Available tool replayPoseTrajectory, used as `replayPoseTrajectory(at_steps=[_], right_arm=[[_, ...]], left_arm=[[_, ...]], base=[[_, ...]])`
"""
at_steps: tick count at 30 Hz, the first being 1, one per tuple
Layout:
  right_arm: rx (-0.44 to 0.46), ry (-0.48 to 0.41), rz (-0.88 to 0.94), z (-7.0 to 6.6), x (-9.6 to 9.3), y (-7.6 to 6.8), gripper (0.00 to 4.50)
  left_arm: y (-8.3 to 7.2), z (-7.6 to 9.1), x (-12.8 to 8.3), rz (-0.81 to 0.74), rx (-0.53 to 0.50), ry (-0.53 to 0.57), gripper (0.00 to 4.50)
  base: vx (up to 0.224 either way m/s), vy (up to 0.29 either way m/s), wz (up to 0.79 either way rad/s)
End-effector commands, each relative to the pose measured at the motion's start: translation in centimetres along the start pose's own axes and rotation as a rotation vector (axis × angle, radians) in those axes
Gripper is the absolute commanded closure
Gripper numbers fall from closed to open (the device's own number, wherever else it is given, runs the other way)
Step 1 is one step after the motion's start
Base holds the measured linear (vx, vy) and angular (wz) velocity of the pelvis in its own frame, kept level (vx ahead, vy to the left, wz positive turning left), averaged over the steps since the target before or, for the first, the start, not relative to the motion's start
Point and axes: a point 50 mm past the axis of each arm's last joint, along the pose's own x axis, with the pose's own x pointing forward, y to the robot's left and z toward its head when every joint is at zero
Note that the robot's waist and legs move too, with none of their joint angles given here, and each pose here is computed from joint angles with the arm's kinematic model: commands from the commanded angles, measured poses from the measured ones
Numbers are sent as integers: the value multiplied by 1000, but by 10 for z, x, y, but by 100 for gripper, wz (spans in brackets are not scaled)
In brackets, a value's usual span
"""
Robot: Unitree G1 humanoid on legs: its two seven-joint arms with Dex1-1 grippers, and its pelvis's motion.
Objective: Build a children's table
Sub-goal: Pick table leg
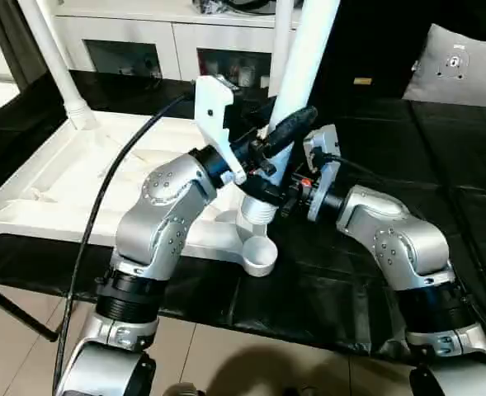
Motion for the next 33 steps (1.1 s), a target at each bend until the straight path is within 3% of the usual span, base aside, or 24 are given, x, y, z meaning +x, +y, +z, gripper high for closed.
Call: replayPoseTrajectory(at_steps=[1, 5, 21, 31, 33], right_arm=[[3, -8, -4, 3, -3, -2, 93], [3, -3, -6, 2, -4, -3, 93], [11, 10, -28, -1, -3, -6, 243], [36, 40, -77, -9, -3, -11, 256], [45, 41, -79, -10, -3, -11, 257]], left_arm=[[1, 4, -1, -9, 32, -13, 268], [1, 4, -2, -7, 35, -12, 268], [-3, 2, -1, -37, 31, -3, 268], [-9, -2, -1, -74, 4, 29, 268], [-14, -1, -1, -108, -32, 20, 198]], base=[[0, 0, 0], [0, 0, 0], [0, 0, 0], [0, 0, 0], [0, 0, 0]])
